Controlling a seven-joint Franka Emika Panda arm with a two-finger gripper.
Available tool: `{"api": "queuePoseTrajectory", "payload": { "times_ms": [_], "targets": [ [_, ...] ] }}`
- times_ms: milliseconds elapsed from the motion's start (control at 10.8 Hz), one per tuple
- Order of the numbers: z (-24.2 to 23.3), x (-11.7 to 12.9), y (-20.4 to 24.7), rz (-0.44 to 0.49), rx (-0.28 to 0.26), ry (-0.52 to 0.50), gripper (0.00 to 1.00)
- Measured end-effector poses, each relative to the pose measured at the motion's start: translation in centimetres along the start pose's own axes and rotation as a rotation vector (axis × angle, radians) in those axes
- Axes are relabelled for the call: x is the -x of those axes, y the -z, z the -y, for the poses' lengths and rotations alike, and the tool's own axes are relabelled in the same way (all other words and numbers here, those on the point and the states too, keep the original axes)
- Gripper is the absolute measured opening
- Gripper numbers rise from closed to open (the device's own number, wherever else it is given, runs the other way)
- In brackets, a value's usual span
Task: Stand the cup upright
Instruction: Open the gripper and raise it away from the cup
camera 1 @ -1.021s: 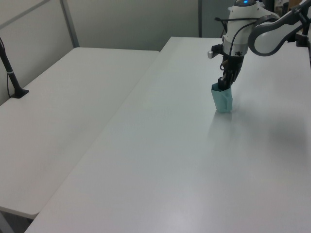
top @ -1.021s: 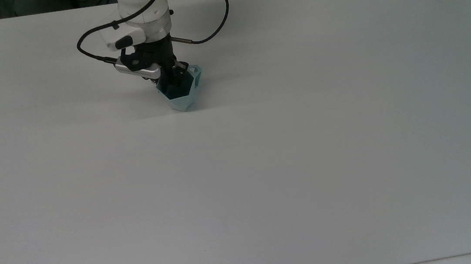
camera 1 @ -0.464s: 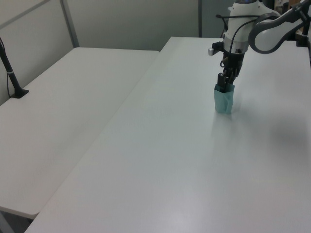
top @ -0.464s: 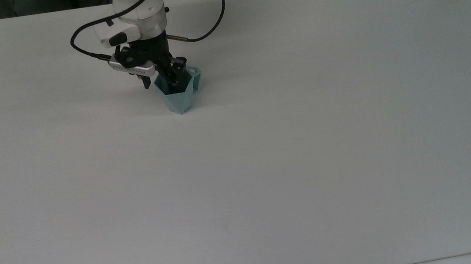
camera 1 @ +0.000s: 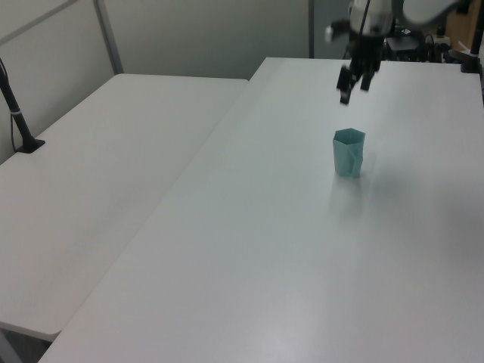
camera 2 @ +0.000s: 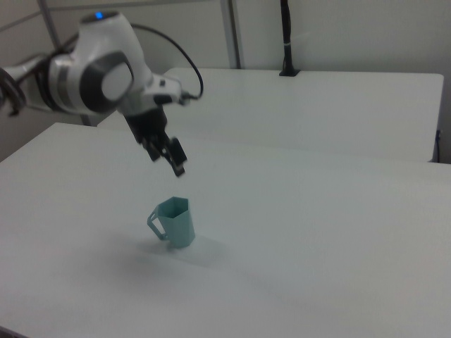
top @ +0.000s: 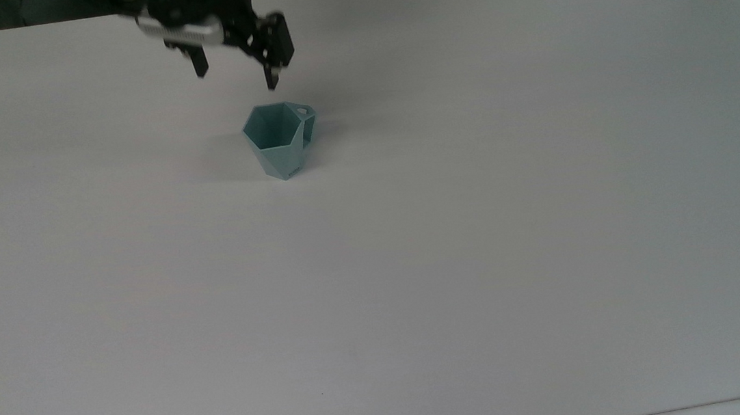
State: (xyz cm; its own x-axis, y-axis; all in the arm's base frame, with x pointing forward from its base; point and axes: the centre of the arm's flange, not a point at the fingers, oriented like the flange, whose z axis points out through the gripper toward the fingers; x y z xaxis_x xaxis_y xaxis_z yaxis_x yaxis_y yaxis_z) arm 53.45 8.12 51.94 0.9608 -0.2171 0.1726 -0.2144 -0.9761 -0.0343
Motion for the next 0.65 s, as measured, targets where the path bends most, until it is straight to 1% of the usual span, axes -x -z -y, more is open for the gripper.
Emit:
{"api": "queuePoseTrajectory", "payload": {
  "times_ms": [93,186,278,371,464,650],
  "targets": [
    [0.6,-0.6,3.4,-0.033,-0.033,-0.002,1.00],
    [0.9,-1.0,6.2,-0.042,-0.044,0.025,1.00],
    [0.7,-0.8,7.3,-0.010,-0.032,0.101,1.00],
    [0.1,-0.4,7.6,0.057,-0.012,0.218,1.00],
    [-0.4,-0.1,7.6,0.096,-0.003,0.267,1.00],
    [-1.6,-0.4,8.1,0.119,0.002,0.294,1.00]
  ]
}}
